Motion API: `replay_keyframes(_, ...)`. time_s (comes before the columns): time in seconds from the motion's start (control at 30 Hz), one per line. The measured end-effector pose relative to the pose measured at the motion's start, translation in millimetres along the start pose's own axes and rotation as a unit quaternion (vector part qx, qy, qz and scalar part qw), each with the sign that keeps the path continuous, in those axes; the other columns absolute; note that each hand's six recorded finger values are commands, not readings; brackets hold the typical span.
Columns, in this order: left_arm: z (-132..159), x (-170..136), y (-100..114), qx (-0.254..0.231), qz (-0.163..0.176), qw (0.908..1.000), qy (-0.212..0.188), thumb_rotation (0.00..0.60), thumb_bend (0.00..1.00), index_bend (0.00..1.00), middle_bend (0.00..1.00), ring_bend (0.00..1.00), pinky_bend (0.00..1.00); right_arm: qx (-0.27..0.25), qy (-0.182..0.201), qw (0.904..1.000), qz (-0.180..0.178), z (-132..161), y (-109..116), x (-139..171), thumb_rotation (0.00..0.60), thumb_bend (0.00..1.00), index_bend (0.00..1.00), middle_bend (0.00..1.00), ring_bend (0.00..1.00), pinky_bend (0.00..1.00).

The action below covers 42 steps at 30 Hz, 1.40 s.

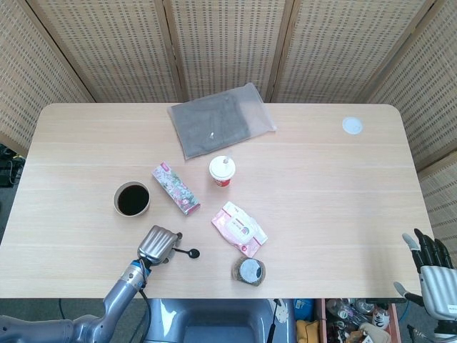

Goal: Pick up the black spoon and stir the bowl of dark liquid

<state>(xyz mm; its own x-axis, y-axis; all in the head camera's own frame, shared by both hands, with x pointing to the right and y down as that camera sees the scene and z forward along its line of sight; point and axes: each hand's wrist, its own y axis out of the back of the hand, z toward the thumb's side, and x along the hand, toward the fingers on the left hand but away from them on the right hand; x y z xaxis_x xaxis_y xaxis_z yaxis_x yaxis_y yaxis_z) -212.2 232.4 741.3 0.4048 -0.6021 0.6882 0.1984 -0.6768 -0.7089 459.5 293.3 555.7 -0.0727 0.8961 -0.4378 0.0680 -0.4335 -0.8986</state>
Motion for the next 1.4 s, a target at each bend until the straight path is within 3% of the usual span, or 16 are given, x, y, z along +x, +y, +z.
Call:
replay_keyframes(0.87, -9.7, -1.0, -10.2, -0.003, -0.009, 0.9999, 0.013, 0.600, 0.41, 0.51, 0.79, 0.69, 0.73, 0.004, 0.000, 1.0000, 0.002, 1.3, -0.4, -0.1, 0.600, 0.09, 0.07, 0.08, 0.00, 0.00)
replay_keyframes(1.4, -13.4, -3.0, -12.7, -0.006, -0.012, 0.9997, 0.018, 0.600, 0.41, 0.60, 0.80, 0.71, 0.73, 0.003, 0.001, 1.0000, 0.002, 1.2, 0.2, 0.4, 0.600, 0.09, 0.07, 0.09, 0.00, 0.00)
